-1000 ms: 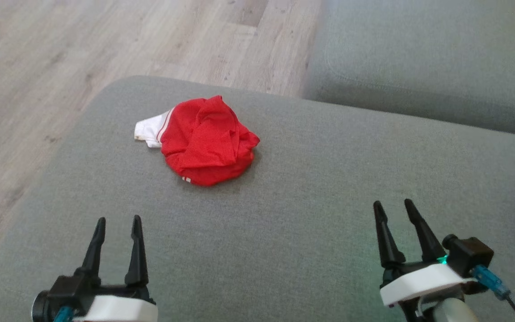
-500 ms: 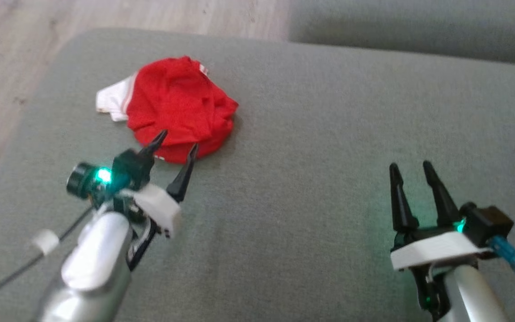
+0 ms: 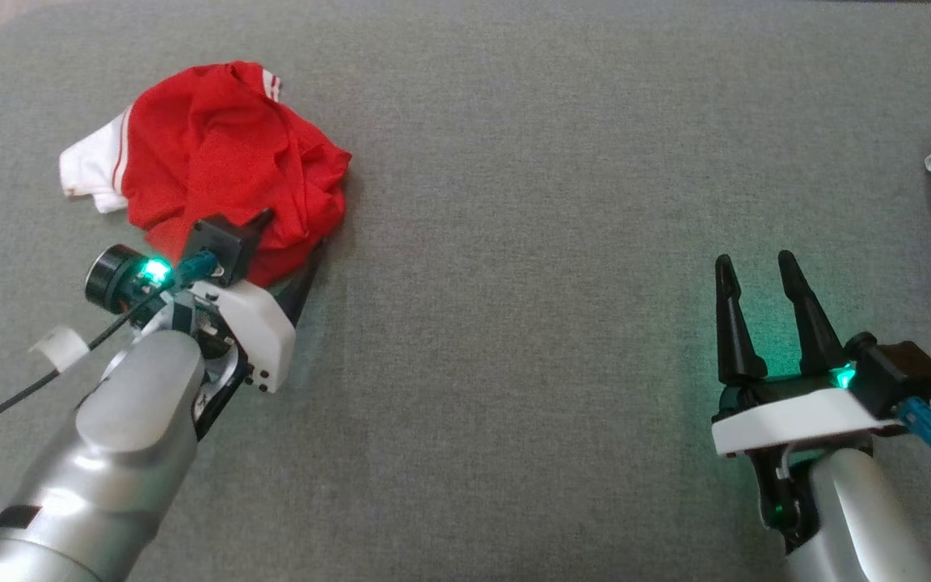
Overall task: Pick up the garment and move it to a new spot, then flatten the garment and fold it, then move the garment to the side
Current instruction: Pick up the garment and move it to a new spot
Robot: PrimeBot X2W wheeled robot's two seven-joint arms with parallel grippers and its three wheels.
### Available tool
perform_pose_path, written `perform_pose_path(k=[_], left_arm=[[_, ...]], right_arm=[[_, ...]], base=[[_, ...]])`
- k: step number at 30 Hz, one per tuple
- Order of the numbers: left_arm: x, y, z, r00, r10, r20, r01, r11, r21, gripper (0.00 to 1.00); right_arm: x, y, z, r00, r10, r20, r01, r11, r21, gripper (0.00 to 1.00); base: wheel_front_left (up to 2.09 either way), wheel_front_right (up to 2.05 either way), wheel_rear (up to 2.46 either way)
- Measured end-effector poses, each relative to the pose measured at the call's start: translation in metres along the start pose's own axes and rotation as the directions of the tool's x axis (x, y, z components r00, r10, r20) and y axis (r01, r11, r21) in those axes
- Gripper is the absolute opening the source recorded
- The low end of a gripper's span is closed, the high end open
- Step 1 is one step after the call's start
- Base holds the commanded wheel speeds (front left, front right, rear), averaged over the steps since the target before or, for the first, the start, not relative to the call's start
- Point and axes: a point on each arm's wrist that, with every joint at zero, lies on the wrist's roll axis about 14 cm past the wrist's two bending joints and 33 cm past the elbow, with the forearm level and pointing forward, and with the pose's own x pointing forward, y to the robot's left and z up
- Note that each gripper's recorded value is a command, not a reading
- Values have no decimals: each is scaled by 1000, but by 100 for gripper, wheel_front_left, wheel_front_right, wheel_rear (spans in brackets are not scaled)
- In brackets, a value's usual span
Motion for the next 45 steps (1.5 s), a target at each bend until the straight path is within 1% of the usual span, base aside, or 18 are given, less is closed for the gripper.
perform_pose_path(k=[4, 5, 6, 7, 10, 14, 16, 18, 22, 25, 27, 28, 30, 33, 37, 40, 43, 45], left_arm=[[4, 5, -1, 1000, 10, 10, -9, 1000, -19, 100], [4, 9, 0, 1000, 20, 13, -19, 1000, -25, 87], [4, 12, 1, 999, 29, 19, -28, 999, -28, 7], [3, 14, 3, 999, 36, 32, -35, 999, -34, 0], [1, 18, 9, 997, 49, 62, -46, 998, -39, 0], [-6, 21, 27, 987, 68, 145, -59, 996, -62, 0], [-13, 26, 41, 974, 91, 209, -71, 993, -98, 0], [-22, 34, 61, 949, 127, 289, -93, 987, -130, 0], [-49, 49, 112, 868, 196, 457, -125, 975, -182, 0], [-80, 56, 163, 757, 232, 610, -132, 970, -205, 0], [-96, 52, 187, 697, 223, 682, -136, 974, -180, 0], [-101, 46, 196, 676, 205, 707, -136, 979, -154, 0], [-104, 31, 205, 654, 162, 739, -115, 987, -114, 0], [-98, 4, 211, 652, 75, 755, -73, 997, -36, 0], [-90, -42, 230, 622, -87, 778, 2, 994, 109, 0], [-82, -83, 245, 586, -226, 778, 75, 971, 226, 0], [-77, -124, 259, 535, -351, 769, 145, 934, 326, 0], [-72, -152, 264, 502, -418, 757, 201, 908, 369, 0]], right_arm=[[-1, -3, -2, 1000, -10, -5, 10, 1000, 1, 100], [-1, -3, -2, 1000, -10, -5, 10, 1000, 1, 100], [-1, -3, -1, 1000, -9, -3, 9, 1000, 0, 100], [-2, -3, 0, 1000, -9, -2, 9, 1000, -1, 100], [-2, -2, 1, 1000, -7, 0, 7, 1000, -2, 100], [-5, 2, 5, 1000, 2, 9, -2, 1000, -8, 100], [-7, 5, 10, 1000, 7, 18, -7, 1000, -12, 100], [-9, 8, 15, 999, 14, 31, -13, 1000, -15, 100], [-15, 16, 27, 998, 31, 61, -31, 999, -15, 100], [-21, 17, 35, 996, 29, 84, -28, 1000, -13, 100], [-26, 13, 39, 996, 15, 93, -14, 1000, -10, 100], [-29, 11, 40, 995, 7, 96, -6, 1000, -8, 100], [-35, 6, 41, 995, -11, 100, 12, 1000, -6, 100], [-43, -4, 43, 993, -44, 109, 43, 999, 7, 100], [-55, -18, 48, 987, -95, 127, 93, 995, 25, 100], [-63, -31, 53, 980, -136, 143, 132, 991, 35, 100], [-68, -43, 59, 971, -175, 161, 171, 984, 41, 100], [-72, -52, 65, 964, -201, 176, 196, 979, 47, 100]], base=[[0, 0, 0], [0, 0, 0], [0, 0, 0], [0, 0, 0], [0, 0, 0], [0, 0, 0], [0, 0, 0], [0, 0, 0], [0, 0, 0], [0, 0, 0], [0, 0, 0], [0, 0, 0], [0, 0, 0], [0, 0, 0], [0, 0, 0], [0, 0, 0], [0, 0, 0], [0, 0, 0]])
